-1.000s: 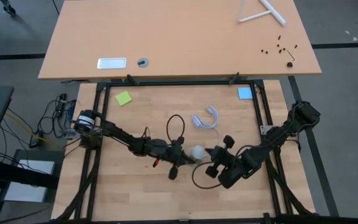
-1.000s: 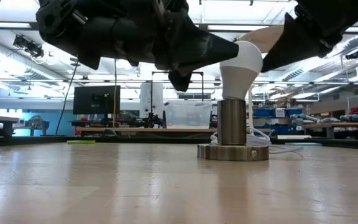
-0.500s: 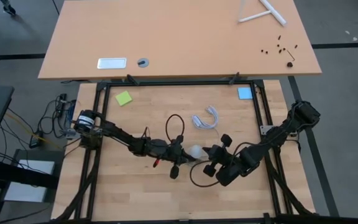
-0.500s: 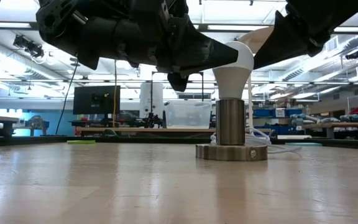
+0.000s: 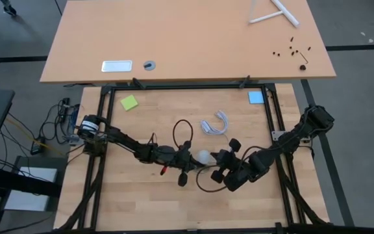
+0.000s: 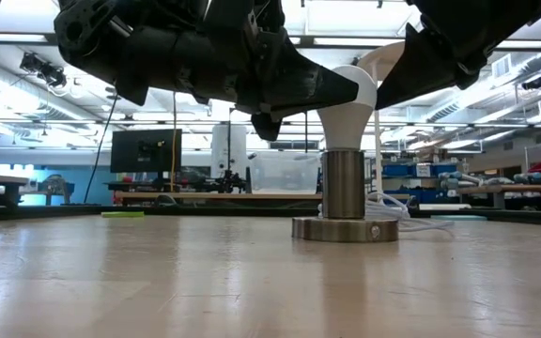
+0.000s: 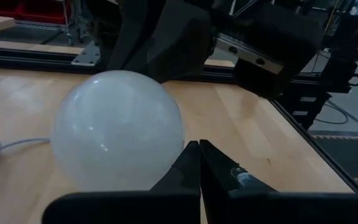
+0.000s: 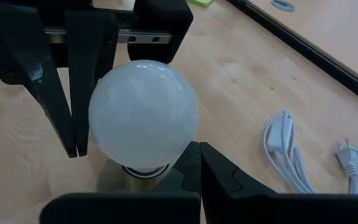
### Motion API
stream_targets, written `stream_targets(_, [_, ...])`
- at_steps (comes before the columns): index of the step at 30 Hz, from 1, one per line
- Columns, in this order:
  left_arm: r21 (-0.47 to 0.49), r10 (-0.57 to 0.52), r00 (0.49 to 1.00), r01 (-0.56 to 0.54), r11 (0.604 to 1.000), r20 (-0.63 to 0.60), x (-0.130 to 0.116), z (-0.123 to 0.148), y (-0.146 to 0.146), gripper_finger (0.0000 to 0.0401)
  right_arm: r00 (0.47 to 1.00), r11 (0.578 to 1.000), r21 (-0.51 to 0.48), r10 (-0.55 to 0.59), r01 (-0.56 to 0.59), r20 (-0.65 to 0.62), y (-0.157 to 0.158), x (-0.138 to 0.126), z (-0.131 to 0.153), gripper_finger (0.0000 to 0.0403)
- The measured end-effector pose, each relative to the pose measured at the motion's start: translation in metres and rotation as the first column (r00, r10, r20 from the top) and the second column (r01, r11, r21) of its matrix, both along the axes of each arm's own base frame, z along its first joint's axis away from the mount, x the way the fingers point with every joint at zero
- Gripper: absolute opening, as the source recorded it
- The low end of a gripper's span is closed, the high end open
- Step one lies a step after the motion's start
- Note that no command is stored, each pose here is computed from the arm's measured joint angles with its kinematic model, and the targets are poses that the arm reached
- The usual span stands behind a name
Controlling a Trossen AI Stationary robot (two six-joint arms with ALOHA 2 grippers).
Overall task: Screw lightbulb
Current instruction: Insert the lightbulb into the lamp
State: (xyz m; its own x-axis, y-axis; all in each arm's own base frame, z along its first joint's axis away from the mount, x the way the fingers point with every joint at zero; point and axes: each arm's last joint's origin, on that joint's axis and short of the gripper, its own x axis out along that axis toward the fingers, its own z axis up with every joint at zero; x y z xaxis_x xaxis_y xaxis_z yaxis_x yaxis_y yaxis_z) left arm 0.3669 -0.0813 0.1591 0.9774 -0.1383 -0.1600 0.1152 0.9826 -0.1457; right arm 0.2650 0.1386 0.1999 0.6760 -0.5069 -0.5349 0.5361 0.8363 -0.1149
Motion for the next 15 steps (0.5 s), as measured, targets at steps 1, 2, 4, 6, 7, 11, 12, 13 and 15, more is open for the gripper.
stream_targets(1, [0.000,0.002,1.000,-0.002,1.000,0.000,0.0000,0.0001,0.0001,0.0000,1.000,1.000,0.000,-0.001,0.001,-0.001,-0.0004,0.0002,0.0000,0.0005])
stream_targets(2, [0.000,0.004,1.000,-0.004,1.000,0.001,0.0000,0.0003,0.0001,0.0000,1.000,1.000,0.002,-0.002,0.002,-0.002,-0.0007,0.0004,-0.0001,0.0005])
stream_targets(4, [0.001,0.005,1.000,-0.005,1.000,0.001,-0.0002,0.0008,0.0002,0.0000,1.000,1.000,0.006,0.000,0.000,-0.004,-0.0009,0.0006,-0.0002,0.0005])
stream_targets(6, [0.000,0.005,1.000,-0.005,1.000,0.002,-0.0002,0.0009,0.0002,0.0000,1.000,1.000,0.007,0.000,0.000,-0.003,-0.0009,0.0007,-0.0001,0.0005])
stream_targets(7, [0.001,0.005,1.000,-0.005,1.000,0.001,-0.0003,0.0008,0.0001,0.0000,1.000,1.000,0.010,-0.001,0.001,-0.001,-0.0012,0.0011,0.0000,0.0005])
stream_targets(11, [0.001,0.006,1.000,-0.006,1.000,0.001,-0.0003,0.0009,0.0001,0.0000,1.000,1.000,0.020,-0.009,0.009,0.004,-0.0038,0.0033,0.0002,0.0005])
stream_targets(12, [0.001,0.006,1.000,-0.006,1.000,0.001,-0.0003,0.0009,0.0001,0.0000,1.000,1.000,0.022,-0.011,0.011,0.004,-0.0046,0.0038,0.0003,0.0005])
stream_targets(13, [0.001,0.006,1.000,-0.006,1.000,0.002,-0.0003,0.0010,0.0001,0.0000,1.000,1.000,0.025,-0.013,0.013,0.002,-0.0055,0.0043,0.0002,0.0005])
stream_targets(15, [0.001,0.007,1.000,-0.007,1.000,0.002,-0.0003,0.0011,0.0001,0.0000,1.000,1.000,0.026,-0.013,0.013,-0.003,-0.0069,0.0050,0.0001,0.0005])
